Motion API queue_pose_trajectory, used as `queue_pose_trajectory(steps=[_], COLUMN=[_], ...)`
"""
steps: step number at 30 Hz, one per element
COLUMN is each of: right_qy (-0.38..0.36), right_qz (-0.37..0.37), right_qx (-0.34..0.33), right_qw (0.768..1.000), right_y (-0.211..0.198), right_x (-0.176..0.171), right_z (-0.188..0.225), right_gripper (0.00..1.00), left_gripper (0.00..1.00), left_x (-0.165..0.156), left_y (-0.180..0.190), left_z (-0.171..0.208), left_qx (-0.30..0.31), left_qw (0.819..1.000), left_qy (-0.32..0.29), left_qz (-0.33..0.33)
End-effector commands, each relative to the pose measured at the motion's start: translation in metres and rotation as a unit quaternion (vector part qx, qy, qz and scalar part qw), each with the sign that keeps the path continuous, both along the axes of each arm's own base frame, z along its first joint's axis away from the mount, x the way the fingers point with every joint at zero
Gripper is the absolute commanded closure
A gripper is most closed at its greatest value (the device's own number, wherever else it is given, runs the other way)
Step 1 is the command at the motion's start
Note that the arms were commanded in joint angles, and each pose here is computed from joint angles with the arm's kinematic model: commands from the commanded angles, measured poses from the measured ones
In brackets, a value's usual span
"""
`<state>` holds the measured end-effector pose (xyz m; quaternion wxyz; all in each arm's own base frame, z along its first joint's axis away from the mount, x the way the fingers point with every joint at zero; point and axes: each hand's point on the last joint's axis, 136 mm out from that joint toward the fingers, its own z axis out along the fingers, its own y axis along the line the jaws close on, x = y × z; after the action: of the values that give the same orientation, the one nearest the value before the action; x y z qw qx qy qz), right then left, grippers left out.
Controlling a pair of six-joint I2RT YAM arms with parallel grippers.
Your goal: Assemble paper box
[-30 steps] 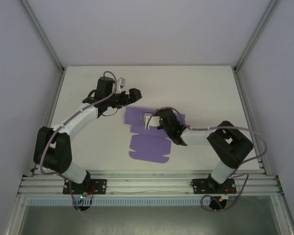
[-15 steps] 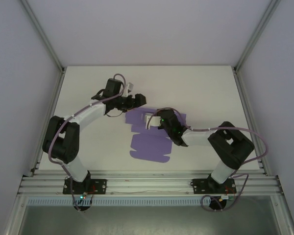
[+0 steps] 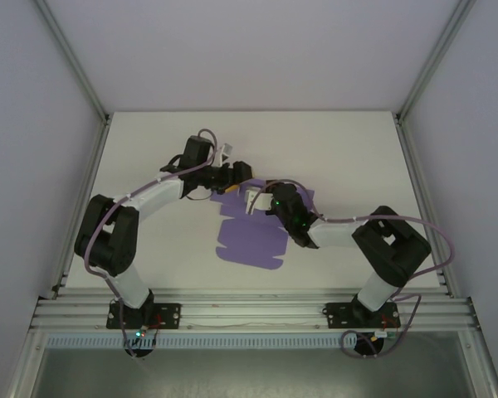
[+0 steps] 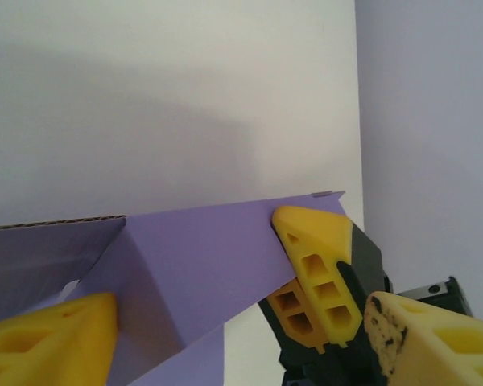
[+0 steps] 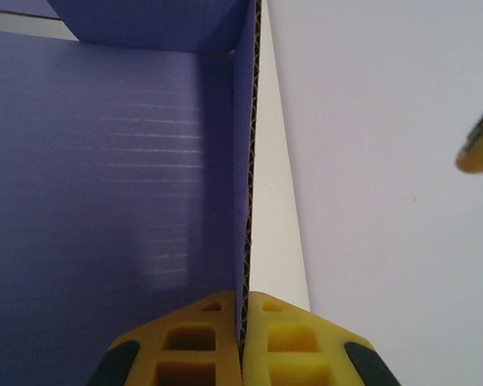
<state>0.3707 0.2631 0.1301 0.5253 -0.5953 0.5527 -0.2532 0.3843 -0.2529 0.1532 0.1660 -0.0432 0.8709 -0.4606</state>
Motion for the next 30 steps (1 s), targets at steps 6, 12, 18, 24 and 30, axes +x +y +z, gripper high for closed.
queue_pose_trajectory(steps=[6, 12, 18, 24, 30], right_qy=[-0.028, -0.033, -0.034, -0.020, 0.158], right_qz=[0.036, 0.027, 0.020, -0.023, -0.011], right_qx=[0.035, 0.034, 0.056, 0.028, 0.066], right_qw=[0.998, 0.998, 0.998, 0.999, 0.985], right_y=[0.020, 0.016, 0.013, -0.014, -0.038], right_x=[-0.008, -0.007, -0.009, 0.000, -0.017], right_z=[0.016, 0.017, 0.022, 0.028, 0.025], right_gripper=[1.00, 1.00, 1.00, 1.00, 1.00], left_gripper=[0.43, 0.46, 0.45, 0.24, 0.00], left_x=[-0.008, -0.011, -0.013, -0.027, -0.048], left_y=[-0.037, -0.031, -0.030, 0.019, 0.095], left_z=[0.041, 0.034, 0.040, 0.026, 0.009], left_qx=[-0.120, -0.083, -0.088, 0.071, 0.156], left_qw=[0.992, 0.996, 0.995, 0.994, 0.975], left_qy=[-0.008, -0.006, -0.023, -0.080, -0.154], left_qz=[-0.049, -0.038, -0.043, -0.018, 0.033])
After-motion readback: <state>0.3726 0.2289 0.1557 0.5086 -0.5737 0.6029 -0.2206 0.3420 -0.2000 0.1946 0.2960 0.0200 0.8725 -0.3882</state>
